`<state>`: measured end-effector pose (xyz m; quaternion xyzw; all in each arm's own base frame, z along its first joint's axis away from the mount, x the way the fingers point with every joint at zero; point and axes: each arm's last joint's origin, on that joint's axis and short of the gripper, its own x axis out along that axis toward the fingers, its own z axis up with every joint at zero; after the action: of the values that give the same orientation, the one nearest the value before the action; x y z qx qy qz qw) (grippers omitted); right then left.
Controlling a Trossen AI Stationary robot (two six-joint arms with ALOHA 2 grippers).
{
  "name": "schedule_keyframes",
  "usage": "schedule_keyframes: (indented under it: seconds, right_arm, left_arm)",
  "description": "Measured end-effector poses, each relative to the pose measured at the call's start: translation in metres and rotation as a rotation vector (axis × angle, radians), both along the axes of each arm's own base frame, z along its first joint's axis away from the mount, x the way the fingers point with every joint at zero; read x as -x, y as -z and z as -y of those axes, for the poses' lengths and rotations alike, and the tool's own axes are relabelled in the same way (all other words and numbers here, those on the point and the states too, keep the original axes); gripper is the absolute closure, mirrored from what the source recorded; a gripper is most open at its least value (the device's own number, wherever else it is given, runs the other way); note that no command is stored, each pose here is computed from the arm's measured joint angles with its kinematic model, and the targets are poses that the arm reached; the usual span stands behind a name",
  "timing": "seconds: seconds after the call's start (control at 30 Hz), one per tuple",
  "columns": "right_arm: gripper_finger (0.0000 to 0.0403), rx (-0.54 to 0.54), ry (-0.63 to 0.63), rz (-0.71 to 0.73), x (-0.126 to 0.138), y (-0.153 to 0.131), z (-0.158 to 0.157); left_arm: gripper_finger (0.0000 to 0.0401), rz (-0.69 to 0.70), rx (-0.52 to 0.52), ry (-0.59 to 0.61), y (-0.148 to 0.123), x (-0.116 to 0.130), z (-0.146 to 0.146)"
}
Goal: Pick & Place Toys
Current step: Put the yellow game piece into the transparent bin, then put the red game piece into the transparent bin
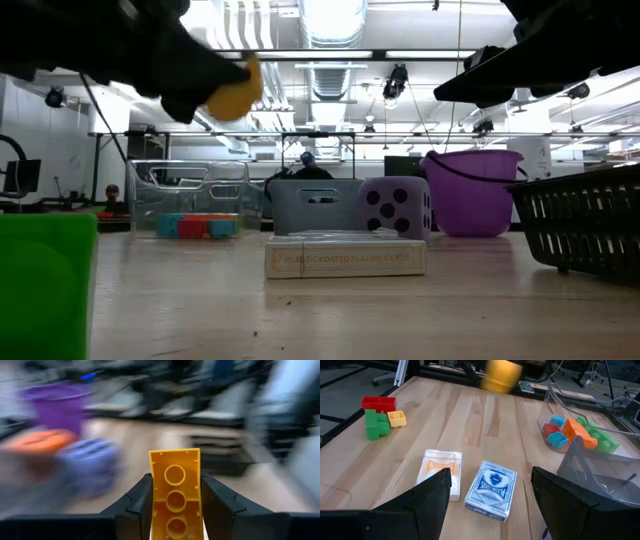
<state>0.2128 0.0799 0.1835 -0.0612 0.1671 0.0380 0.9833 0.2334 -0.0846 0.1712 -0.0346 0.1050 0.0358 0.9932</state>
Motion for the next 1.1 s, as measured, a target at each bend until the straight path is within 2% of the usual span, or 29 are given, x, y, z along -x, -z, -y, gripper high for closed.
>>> schedule_keyframes:
  seconds: [0.17,0.33,0.5,0.57,0.63,0.77,0.87,0.97,1.1]
  right_arm:
    - [0.0128,0.0,0.0,0.0,0.0,0.0,0.0]
    - [0.0128,0.002,0.0,-0.005,0.0,0.001,0.0]
    - [0.0128,0.005,-0.001,-0.007,0.0,0.001,0.0]
    - [0.0128,0.006,-0.001,-0.01,0.0,0.001,0.0]
    - [0.0128,0.006,-0.001,-0.011,0.0,0.001,0.0]
    - [0.0128,0.007,0.0,-0.014,0.001,0.001,0.0]
    - [0.0128,0.008,-0.001,-0.014,0.001,0.001,0.0]
    - [0.0128,0.008,-0.001,-0.014,0.001,0.001,0.0]
    - [0.0128,0.008,-0.001,-0.014,0.001,0.001,0.0]
  left_arm:
    - [0.0279,-0.064,-0.062,-0.255,-0.03,0.01,-0.043]
    - [0.0279,-0.109,-0.081,-0.447,-0.052,0.027,-0.081]
    - [0.0279,-0.273,-0.068,-0.603,-0.042,0.044,-0.111]
    - [0.0275,-0.339,-0.041,-0.613,-0.036,0.048,-0.119]
    - [0.0232,-0.409,-0.006,-0.619,-0.03,0.052,-0.123]
    - [0.0109,-0.428,0.061,-0.652,-0.026,0.054,-0.126]
    - [0.004,-0.431,0.079,-0.618,-0.026,0.053,-0.125]
    - [0.001,-0.42,0.09,-0.601,-0.03,0.052,-0.125]
    - [0.0029,-0.404,0.136,-0.528,-0.037,0.048,-0.123]
